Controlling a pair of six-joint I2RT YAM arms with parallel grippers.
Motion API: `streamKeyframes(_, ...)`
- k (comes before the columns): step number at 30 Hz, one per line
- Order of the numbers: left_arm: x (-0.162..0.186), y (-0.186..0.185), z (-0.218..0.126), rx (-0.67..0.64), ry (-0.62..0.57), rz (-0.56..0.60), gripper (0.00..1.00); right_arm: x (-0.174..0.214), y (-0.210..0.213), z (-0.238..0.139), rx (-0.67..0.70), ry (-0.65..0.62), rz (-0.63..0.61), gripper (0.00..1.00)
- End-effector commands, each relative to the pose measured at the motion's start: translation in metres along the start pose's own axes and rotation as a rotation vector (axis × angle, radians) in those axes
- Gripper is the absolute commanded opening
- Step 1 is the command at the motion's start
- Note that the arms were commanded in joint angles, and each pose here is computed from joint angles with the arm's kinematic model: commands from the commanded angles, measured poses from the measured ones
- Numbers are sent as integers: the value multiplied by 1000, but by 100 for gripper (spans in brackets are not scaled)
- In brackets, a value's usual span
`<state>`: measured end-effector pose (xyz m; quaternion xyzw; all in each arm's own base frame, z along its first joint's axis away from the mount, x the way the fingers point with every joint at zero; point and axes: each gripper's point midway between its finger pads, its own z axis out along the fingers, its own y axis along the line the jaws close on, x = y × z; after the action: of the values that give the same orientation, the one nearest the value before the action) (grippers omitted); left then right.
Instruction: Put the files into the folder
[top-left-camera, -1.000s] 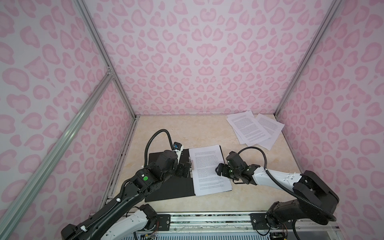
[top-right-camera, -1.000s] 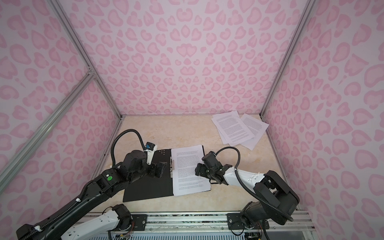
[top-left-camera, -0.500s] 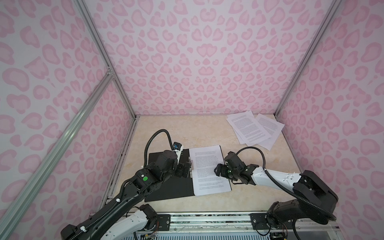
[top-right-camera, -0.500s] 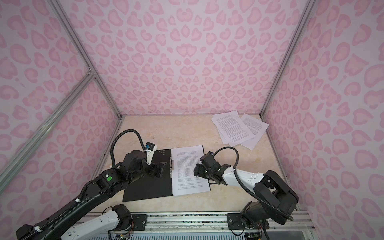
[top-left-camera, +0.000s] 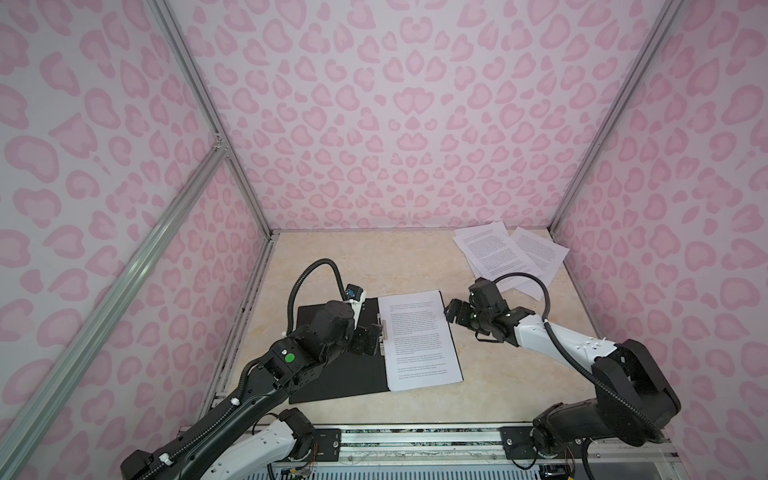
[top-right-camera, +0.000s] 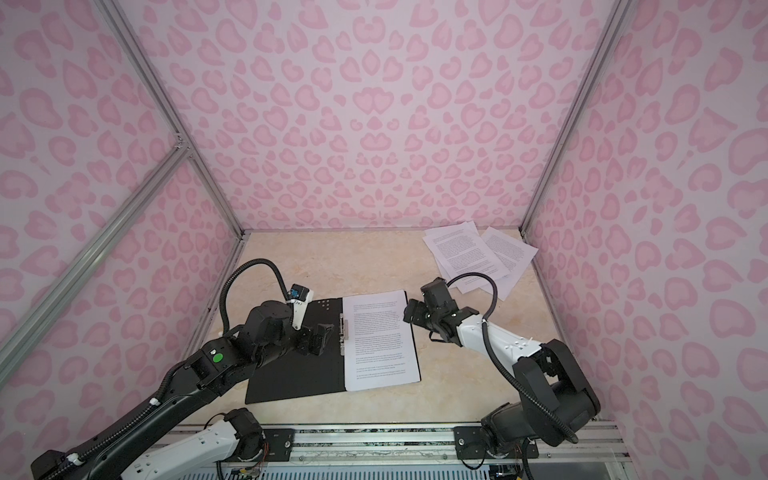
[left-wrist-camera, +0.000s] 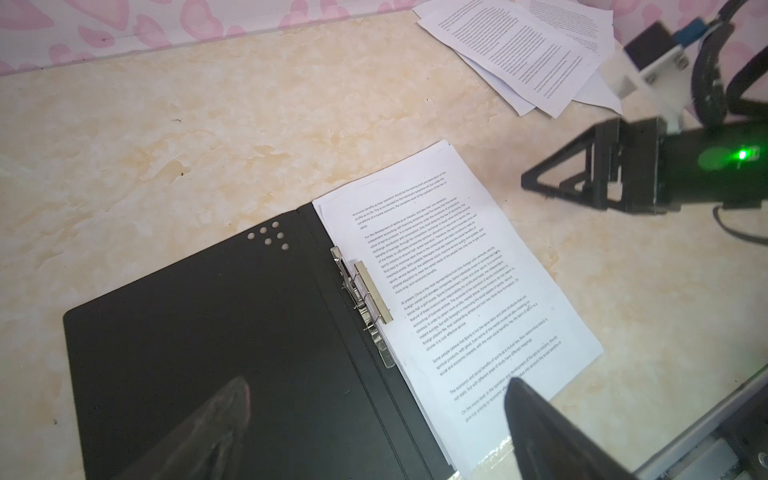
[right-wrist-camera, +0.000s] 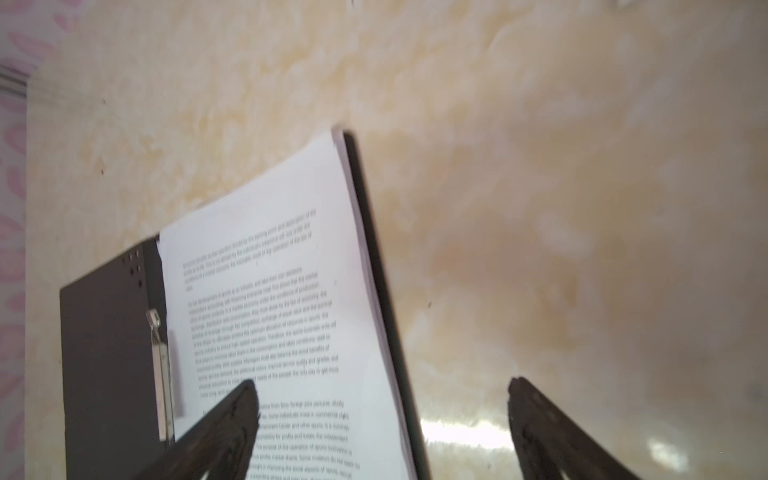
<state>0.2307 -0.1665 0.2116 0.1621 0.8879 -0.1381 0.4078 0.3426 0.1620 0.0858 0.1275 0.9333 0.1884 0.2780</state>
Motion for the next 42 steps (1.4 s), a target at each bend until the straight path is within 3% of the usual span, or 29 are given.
streamKeyframes(1,1,-1,2,2,7,2,97,-41,-32,6,98,-31,-94,89)
streamKeyframes(6,1,1,3,-9,7,0,97,-108,-96,45,241,-19,-34,75)
streamKeyframes(9,1,1,4,-12,5,-2,97,-132,-117,65,289,-21,-8,74)
streamKeyframes(12,0,1,5,-14,4,-7,97,-139,-124,82,307,9,-6,74)
streamKeyframes(16,-5,-2,6,-2,2,-13,97,-119,-128,93,283,64,39,74)
streamKeyframes(23,-22,-21,15,67,1,-45,97,-76,-125,62,172,84,169,76)
streamKeyframes(31,-45,-60,51,194,83,-85,98,15,-118,12,70,114,337,77)
streamKeyframes(34,-49,-81,73,265,137,-108,100,41,-101,-8,51,113,310,77)
streamKeyframes(38,-46,-113,105,366,230,-125,95,26,-68,-29,-34,67,186,79)
streamKeyframes(42,-42,-150,136,424,298,-97,92,-26,-101,-39,140,-60,145,81)
